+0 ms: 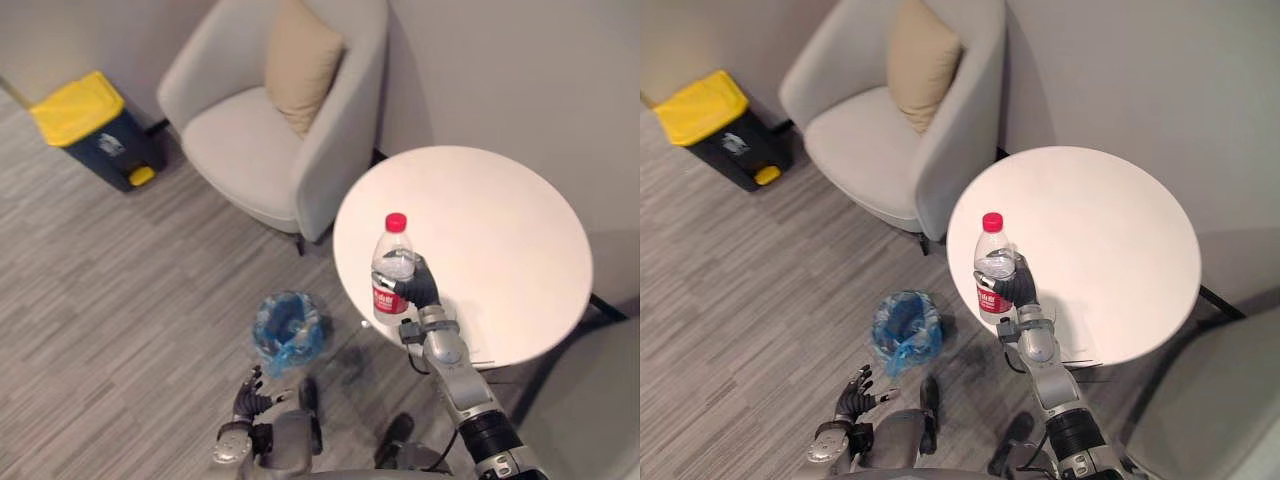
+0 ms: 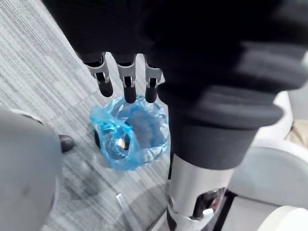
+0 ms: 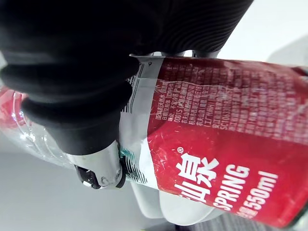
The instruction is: Gather rubbish on tea table into small bin, then transfer packed bag to large trash can.
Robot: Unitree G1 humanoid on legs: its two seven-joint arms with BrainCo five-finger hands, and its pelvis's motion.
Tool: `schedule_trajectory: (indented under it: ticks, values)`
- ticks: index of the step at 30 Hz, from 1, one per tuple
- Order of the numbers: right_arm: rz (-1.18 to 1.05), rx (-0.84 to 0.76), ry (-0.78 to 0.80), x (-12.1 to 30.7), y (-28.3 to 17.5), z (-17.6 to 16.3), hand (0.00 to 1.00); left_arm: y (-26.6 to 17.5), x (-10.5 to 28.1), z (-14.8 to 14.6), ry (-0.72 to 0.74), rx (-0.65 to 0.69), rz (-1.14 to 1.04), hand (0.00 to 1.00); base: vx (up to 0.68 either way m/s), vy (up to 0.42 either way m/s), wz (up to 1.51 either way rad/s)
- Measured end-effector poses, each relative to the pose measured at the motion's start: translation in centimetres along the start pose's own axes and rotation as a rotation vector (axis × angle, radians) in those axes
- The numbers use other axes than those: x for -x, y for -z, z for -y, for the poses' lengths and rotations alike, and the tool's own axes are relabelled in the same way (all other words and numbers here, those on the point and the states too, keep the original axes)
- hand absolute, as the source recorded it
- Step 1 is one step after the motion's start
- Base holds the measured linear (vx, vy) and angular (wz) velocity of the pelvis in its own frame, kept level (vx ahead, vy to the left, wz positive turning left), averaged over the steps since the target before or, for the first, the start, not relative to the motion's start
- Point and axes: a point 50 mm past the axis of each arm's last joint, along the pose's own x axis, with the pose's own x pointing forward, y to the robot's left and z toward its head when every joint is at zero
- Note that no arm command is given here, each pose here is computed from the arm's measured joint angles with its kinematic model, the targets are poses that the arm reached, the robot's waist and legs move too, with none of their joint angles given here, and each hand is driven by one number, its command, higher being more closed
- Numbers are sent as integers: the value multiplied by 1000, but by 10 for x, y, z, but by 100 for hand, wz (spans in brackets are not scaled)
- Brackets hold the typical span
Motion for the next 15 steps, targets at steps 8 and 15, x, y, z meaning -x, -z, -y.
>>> schedule_trajectory:
  ticks: [8, 15]
  values:
    - [-76, -36, -21, 6, 13, -14, 100, 13, 8, 7, 36, -63, -30, 0, -28, 137, 37]
    - [-106, 11, -95, 15, 22, -23, 100, 21, 10, -21, -15, -138, -60, 0, -20, 9, 75]
